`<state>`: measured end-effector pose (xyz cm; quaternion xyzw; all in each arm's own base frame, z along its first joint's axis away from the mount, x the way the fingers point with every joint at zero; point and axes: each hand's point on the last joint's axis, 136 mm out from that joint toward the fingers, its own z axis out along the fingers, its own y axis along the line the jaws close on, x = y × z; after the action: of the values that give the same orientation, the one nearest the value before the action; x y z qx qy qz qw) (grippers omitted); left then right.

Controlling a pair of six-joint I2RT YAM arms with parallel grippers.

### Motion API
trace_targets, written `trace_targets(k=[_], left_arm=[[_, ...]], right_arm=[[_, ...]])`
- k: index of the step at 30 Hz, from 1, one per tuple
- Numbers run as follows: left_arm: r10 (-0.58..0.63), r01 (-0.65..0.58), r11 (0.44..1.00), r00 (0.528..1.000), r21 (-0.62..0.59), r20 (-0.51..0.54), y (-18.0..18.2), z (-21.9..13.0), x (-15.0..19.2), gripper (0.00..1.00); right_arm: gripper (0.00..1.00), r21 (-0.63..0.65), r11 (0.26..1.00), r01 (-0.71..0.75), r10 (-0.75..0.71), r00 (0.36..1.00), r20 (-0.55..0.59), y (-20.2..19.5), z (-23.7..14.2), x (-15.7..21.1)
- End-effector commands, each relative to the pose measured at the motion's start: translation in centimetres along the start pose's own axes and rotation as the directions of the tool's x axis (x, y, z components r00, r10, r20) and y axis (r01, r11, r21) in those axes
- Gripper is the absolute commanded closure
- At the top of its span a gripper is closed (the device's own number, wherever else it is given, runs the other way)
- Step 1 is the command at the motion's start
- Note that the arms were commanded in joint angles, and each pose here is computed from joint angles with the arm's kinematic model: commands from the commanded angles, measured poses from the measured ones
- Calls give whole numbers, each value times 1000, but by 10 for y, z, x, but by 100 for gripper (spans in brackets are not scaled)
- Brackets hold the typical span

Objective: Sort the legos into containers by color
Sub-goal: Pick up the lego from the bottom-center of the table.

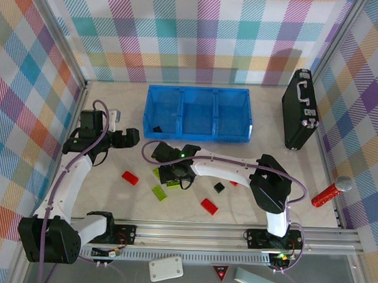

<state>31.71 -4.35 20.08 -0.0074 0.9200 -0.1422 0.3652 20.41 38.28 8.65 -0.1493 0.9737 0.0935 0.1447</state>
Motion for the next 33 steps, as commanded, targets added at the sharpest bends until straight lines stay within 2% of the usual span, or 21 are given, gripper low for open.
trace_targets(k=[1,16,33], left_arm=[[-9,9,1000,1000,2,-7,2,-1,1,1],[-12,12,1000,1000,6,-13,2,2,1,1],[-14,14,1000,1000,9,-16,2,2,2,1]], right_arm=[[24,45,999,-6,8,1000,-28,-4,12,9],[14,78,997,-18,24,997,-67,-3,34,16],[16,71,997,-7,13,996,-91,2,44,18]])
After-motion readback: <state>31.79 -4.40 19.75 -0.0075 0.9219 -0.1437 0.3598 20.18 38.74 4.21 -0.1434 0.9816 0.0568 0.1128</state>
